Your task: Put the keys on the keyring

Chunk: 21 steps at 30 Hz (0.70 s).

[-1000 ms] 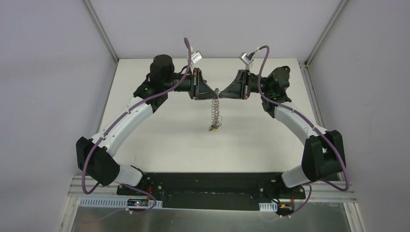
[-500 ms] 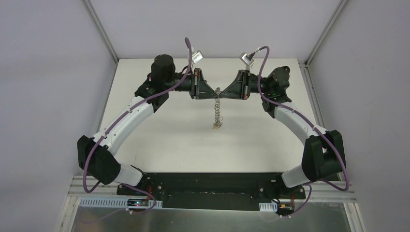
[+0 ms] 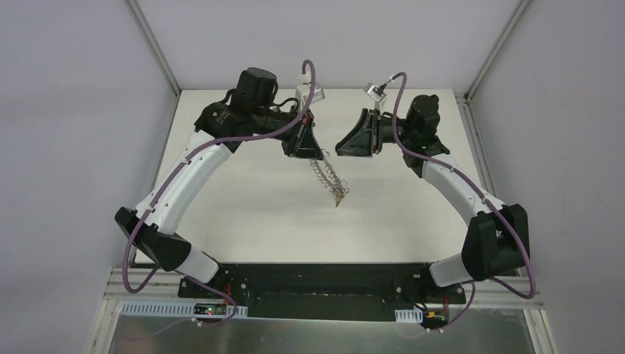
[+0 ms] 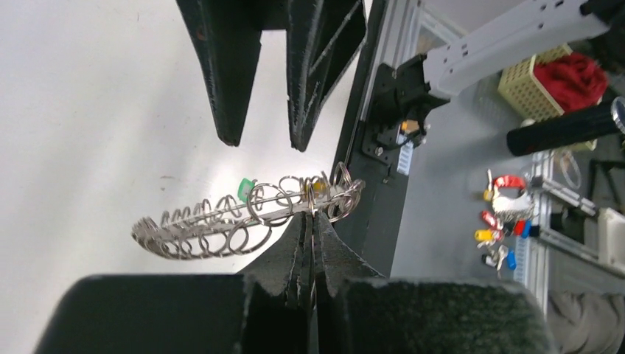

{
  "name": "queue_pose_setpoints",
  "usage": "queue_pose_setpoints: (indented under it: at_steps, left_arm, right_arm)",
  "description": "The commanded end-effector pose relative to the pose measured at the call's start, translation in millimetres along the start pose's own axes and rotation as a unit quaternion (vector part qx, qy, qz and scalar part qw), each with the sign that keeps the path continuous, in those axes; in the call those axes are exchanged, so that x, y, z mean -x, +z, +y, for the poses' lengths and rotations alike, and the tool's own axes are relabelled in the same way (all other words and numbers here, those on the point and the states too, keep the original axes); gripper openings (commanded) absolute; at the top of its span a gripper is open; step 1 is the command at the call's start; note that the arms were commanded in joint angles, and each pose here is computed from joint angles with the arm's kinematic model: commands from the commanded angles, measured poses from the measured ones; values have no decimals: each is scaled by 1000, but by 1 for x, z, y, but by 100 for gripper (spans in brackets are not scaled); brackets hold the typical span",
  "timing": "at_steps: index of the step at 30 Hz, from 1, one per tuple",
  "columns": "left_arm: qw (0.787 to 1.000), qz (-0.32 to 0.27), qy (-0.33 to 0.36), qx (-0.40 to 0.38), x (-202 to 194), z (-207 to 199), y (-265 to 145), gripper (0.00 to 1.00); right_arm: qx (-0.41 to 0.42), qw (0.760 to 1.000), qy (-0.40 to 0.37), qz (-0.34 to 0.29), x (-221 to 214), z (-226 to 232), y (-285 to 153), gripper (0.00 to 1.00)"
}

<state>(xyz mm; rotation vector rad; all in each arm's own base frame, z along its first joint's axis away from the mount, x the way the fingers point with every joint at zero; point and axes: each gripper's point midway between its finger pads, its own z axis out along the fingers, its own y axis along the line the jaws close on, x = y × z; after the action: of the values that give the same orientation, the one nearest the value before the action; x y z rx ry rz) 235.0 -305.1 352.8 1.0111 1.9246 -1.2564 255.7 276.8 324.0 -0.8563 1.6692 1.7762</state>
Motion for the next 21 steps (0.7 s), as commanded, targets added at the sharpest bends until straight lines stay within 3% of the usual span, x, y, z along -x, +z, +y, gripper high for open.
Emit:
queue_pose_setpoints:
  at_steps: [1,5,14,21]
  left_arm:
    - [995,94,31,18,-32,-4,-13,0]
    - [992,120,24,19,-36,-7,-10,0]
    - [995,98,-23,-20,-20,-15,7,0]
    - [995,92,-29,-30,-17,-15,12,0]
  right_arm:
    - [20,997,-77,18,10,30,-5,45]
    - [31,996,-82,26,8,37,-1,45]
    - [48,994,-87,43,-2,45,10,47]
    - [33,994,-82,66,-19,35,18,41]
